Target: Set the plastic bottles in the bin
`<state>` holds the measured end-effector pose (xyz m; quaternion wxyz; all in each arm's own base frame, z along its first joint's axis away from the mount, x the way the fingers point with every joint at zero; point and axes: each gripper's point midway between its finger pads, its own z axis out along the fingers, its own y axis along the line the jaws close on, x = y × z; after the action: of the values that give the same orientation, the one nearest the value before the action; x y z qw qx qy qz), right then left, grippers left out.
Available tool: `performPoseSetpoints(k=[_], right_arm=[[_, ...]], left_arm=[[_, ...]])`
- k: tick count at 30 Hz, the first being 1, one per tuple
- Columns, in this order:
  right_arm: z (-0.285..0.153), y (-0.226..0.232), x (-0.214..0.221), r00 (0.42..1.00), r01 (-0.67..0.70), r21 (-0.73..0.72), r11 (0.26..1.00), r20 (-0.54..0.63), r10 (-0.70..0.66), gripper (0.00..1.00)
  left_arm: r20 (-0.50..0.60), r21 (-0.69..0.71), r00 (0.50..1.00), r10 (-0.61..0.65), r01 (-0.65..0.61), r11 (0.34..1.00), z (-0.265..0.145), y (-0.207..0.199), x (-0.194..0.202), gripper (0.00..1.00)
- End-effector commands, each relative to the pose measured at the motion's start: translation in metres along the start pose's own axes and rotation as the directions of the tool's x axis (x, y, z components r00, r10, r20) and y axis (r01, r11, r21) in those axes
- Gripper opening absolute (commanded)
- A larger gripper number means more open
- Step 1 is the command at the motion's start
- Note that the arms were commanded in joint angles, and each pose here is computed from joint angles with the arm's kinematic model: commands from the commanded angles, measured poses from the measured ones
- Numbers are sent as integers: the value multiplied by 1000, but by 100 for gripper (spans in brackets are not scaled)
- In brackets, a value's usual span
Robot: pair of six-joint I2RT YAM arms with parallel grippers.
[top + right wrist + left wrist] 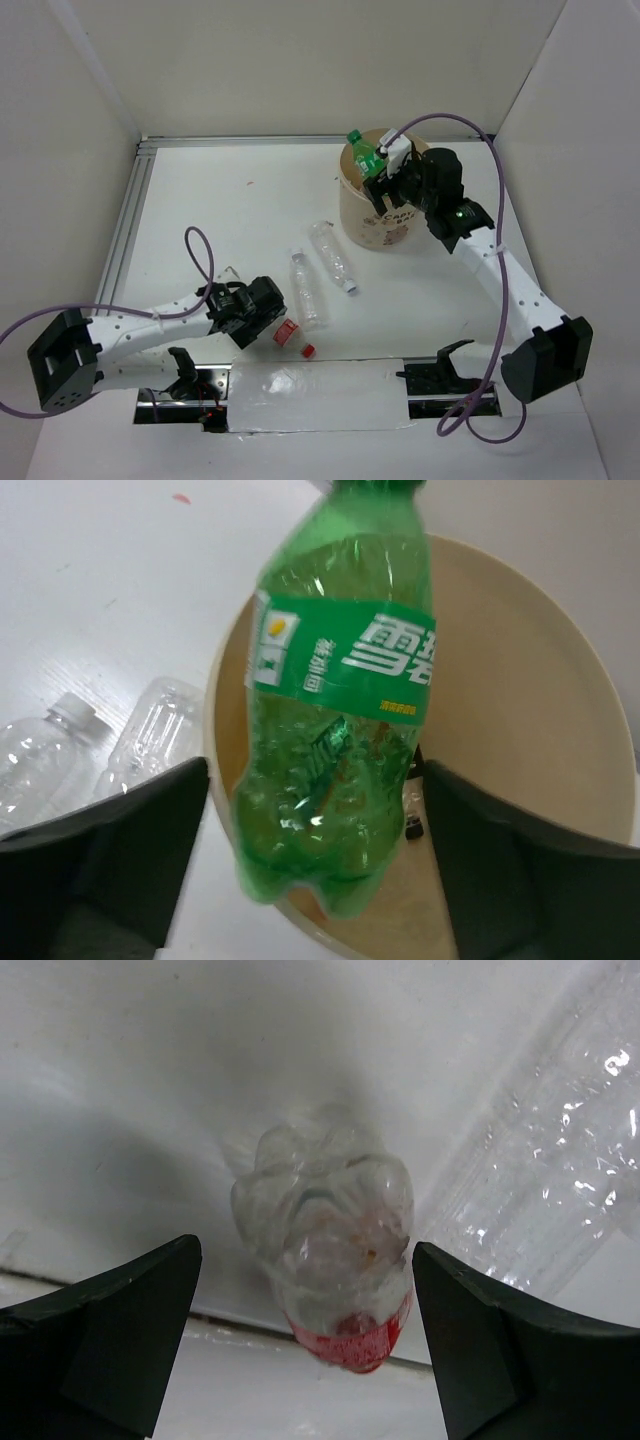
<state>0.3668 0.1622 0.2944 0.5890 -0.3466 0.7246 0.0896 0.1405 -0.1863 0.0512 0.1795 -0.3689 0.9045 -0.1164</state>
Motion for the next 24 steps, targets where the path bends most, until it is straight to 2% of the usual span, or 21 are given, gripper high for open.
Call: performPoseSetpoints(k=[1,4,6,10,12,14,15,18,19,20,21,22,24], right_arm=[[-6,-24,-29,998,-39,40,998,49,37,100],[-14,-28,-30,995,-77,13,997,69,76,100],[-24,-21,-39,991,-80,-28,996,105,82,100],[-35,3,-27,988,-111,-120,986,98,123,100],[-44,10,-27,985,-118,-146,982,112,135,100],[-48,21,-21,984,-121,-185,975,106,142,100],[-57,32,-24,987,-78,-234,969,120,109,100],[-74,61,-13,991,-6,-360,933,121,53,100],[-77,67,-5,992,57,-387,920,129,-7,98],[-79,74,4,993,69,-412,908,119,-21,91],[-85,80,9,993,71,-431,900,112,-25,77],[-87,82,19,995,64,-430,900,96,-24,43],[-87,84,32,997,42,-433,900,72,-12,15]], left_arm=[[-1,24,999,34,-34,999,16,-14,-2,100],[-6,9,997,74,-74,997,23,-13,0,100],[-6,-5,996,87,-87,996,29,-12,2,100],[-9,-42,994,105,-105,994,44,-3,1,100],[-26,-61,994,105,-106,992,49,0,1,90],[-27,-55,992,125,-126,991,48,-5,1,75],[-31,-60,989,146,-147,987,45,-4,3,56],[3,-1,984,180,-180,984,20,-21,-3,38],[15,20,980,200,-200,980,11,-26,-7,27],[32,84,981,191,-193,978,-9,-43,-11,23],[69,98,978,196,-202,975,-20,-48,-20,17],[122,144,971,207,-224,964,-47,-62,-32,10],[165,210,965,204,-236,949,-76,-82,-45,6]])
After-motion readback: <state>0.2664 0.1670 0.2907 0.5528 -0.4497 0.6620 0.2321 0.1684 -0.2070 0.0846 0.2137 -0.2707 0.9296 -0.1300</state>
